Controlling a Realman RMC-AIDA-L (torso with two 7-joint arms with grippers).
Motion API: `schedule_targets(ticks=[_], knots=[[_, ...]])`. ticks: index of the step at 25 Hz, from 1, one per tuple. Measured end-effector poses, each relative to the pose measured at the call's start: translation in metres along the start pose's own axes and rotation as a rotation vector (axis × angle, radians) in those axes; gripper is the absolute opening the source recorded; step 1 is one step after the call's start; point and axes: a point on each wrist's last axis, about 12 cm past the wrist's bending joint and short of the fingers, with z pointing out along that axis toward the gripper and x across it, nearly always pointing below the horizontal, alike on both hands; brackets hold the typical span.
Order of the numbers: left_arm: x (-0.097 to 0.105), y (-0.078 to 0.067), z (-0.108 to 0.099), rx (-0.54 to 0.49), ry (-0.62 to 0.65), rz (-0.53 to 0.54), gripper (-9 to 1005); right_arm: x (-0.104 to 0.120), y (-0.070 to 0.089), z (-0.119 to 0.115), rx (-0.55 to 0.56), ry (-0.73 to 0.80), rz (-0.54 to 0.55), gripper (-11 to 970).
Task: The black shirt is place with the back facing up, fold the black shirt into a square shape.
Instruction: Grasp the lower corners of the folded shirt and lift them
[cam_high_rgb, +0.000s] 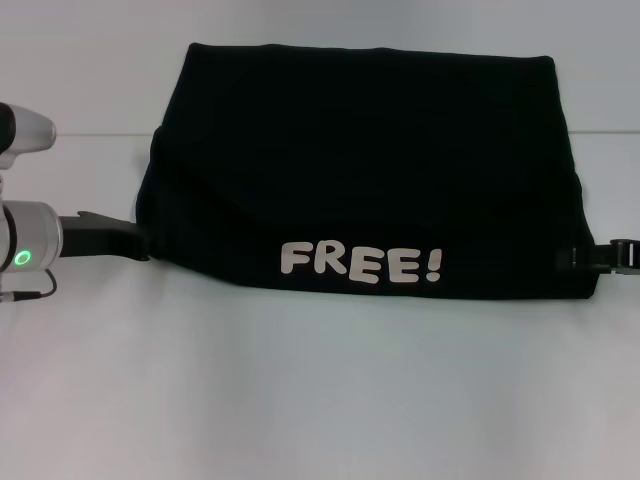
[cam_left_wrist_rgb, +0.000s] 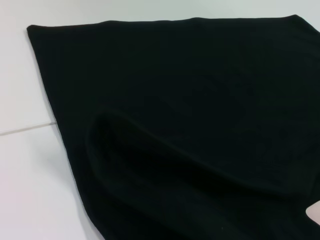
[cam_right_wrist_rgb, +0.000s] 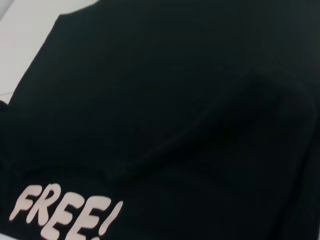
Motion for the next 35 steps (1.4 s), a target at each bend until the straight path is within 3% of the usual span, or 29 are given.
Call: schedule_targets(ticks=[12, 23, 26, 31, 35], knots=[[-0.002, 0.001, 0.0, -0.005, -0.003, 0.004, 42, 0.001, 0.012, 0.013, -0.011, 0.036, -0.028, 733], [-0.002, 0.001, 0.0, -0.005, -0.003, 0.003, 42, 0.004, 0.008, 0.019, 0.042, 0.03, -0.046, 308], [-0.002, 0.001, 0.0, -0.005, -0.003, 0.003, 42, 0.004, 0.008, 0.019, 0.046, 0.026, -0.052, 105], [-0.003, 0.001, 0.0, -0.001, -0.004, -0.009, 43, 0.005, 0.006, 0.017, 0.05, 0.021, -0.061, 35], [-0.005, -0.002, -0.009, 0.044, 0.001, -0.045, 42, 0.01, -0.001, 0.008, 0.041, 0.02, -0.073, 35]])
